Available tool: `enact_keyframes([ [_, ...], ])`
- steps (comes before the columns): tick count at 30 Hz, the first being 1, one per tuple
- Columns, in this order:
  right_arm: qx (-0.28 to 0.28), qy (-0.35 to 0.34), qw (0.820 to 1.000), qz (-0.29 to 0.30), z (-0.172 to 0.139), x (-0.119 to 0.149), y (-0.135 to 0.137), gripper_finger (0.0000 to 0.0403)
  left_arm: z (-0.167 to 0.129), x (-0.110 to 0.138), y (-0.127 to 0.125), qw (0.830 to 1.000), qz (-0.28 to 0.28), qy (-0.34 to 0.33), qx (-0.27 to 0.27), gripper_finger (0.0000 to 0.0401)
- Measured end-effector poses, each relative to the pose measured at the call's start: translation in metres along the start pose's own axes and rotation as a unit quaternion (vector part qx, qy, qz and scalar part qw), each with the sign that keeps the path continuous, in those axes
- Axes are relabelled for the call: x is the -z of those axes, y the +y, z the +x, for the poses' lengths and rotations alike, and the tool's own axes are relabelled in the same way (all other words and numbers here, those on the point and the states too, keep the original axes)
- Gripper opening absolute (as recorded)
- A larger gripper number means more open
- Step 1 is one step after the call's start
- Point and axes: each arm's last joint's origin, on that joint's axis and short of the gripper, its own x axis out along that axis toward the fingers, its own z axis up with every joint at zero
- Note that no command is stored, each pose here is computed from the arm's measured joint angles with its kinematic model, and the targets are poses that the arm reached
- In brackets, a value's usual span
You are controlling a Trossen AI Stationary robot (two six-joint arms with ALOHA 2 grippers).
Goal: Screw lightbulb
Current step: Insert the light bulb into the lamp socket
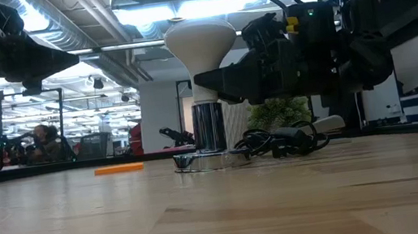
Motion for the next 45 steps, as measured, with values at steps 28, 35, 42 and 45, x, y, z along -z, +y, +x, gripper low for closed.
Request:
enact_keyframes([
  [28,0.0,0.002,1.0,0.012,0.0,0.0,0.0,0.0171,0.0,-0.008,-0.001,0.996,-0.077,-0.038,0.006,0.0005],
  [35,0.001,0.002,1.0,0.013,0.0,0.0,0.0,0.0172,-0.001,-0.012,-0.001,0.981,-0.183,-0.058,0.015,0.0005],
  [42,0.001,0.002,1.0,0.013,0.0,0.0,0.0,0.0172,0.0,-0.008,-0.001,0.976,-0.216,-0.04,0.012,0.0005],
  [45,0.001,0.002,1.0,0.014,0.0,0.0,0.0,0.0172,0.0,-0.004,-0.001,0.976,-0.215,-0.02,0.006,0.0005],
])
